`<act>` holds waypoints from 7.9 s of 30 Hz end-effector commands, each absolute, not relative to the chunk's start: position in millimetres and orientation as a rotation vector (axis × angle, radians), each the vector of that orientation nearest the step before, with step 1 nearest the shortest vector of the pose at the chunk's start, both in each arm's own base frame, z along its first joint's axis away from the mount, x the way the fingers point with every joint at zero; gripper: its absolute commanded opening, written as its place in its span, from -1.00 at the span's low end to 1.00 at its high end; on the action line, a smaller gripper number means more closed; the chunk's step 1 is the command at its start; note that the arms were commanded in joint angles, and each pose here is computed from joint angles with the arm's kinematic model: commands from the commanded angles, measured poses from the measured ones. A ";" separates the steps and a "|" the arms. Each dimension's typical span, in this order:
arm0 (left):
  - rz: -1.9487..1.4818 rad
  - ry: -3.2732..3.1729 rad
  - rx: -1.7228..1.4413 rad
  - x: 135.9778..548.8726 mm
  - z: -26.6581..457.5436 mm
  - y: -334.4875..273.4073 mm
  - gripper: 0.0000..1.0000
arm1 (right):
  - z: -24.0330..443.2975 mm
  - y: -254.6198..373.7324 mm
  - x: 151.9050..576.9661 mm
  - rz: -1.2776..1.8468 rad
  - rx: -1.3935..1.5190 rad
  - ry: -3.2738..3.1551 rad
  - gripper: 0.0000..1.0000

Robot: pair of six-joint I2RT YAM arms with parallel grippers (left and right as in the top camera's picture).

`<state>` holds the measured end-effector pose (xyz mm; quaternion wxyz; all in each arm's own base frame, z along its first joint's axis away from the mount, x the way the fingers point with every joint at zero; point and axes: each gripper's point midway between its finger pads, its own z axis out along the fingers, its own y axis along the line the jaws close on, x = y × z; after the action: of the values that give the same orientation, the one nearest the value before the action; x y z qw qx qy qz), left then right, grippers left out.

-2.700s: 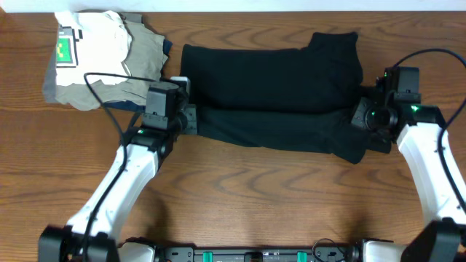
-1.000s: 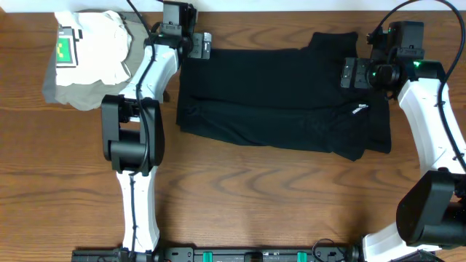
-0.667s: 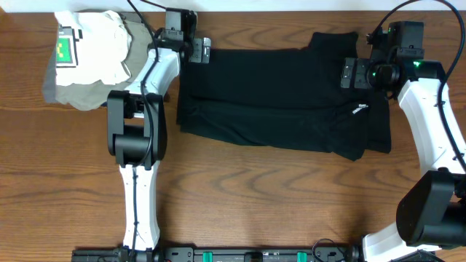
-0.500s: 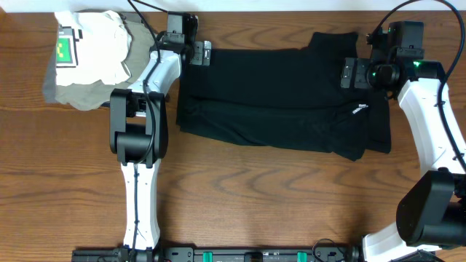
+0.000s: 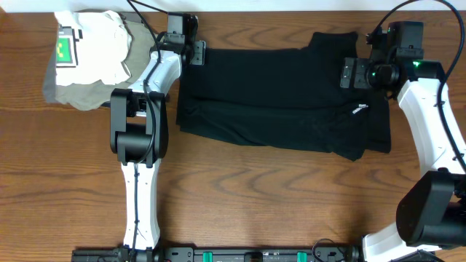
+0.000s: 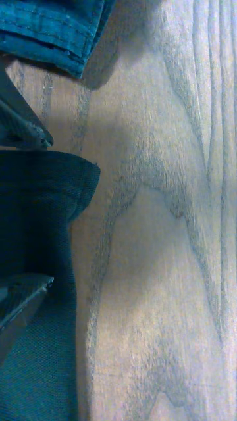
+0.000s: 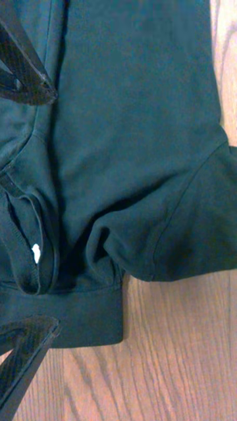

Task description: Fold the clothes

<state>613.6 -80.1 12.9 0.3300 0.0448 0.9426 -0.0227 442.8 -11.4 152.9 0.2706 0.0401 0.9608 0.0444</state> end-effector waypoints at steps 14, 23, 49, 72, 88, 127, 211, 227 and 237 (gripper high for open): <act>-0.056 2.530 0.102 608.8 -25.5 -77.4 -0.73 | 162.9 -3.9 449.9 0.117 0.066 2.550 0.95; -0.047 2.630 0.102 575.7 21.2 -73.1 -0.88 | 179.9 -6.7 497.7 0.101 0.049 2.356 0.94; -0.050 2.704 0.064 542.8 62.8 -71.3 -0.88 | 20.9 -30.4 603.7 0.083 0.202 2.183 0.70; -0.052 2.709 0.055 541.8 62.4 -71.2 -0.88 | 21.6 -35.0 611.9 0.083 0.209 2.154 -0.95; -0.046 2.766 0.060 528.8 56.9 -71.2 -0.88 | 131.7 -19.2 636.2 0.135 0.055 2.311 -0.41; -0.051 2.732 0.075 535.7 59.9 -77.5 -0.88 | -7.4 -30.7 666.6 0.114 0.169 2.334 -0.68; -0.505 3.059 0.261 399.8 50.7 -74.1 0.29 | 88.8 -50.4 408.1 0.395 -0.020 3.219 0.27; -0.484 3.055 0.301 383.1 -0.2 -70.0 0.33 | 88.4 -46.3 410.9 0.395 -0.036 3.210 0.37; -0.477 3.039 0.281 371.7 -31.2 -69.6 0.22 | 88.1 -46.6 415.4 0.391 -0.038 3.192 0.38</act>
<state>398.7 -73.2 7.3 0.0774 0.0958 0.9800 -0.1565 409.2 -53.0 83.5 -0.0500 0.0030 0.9919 0.1169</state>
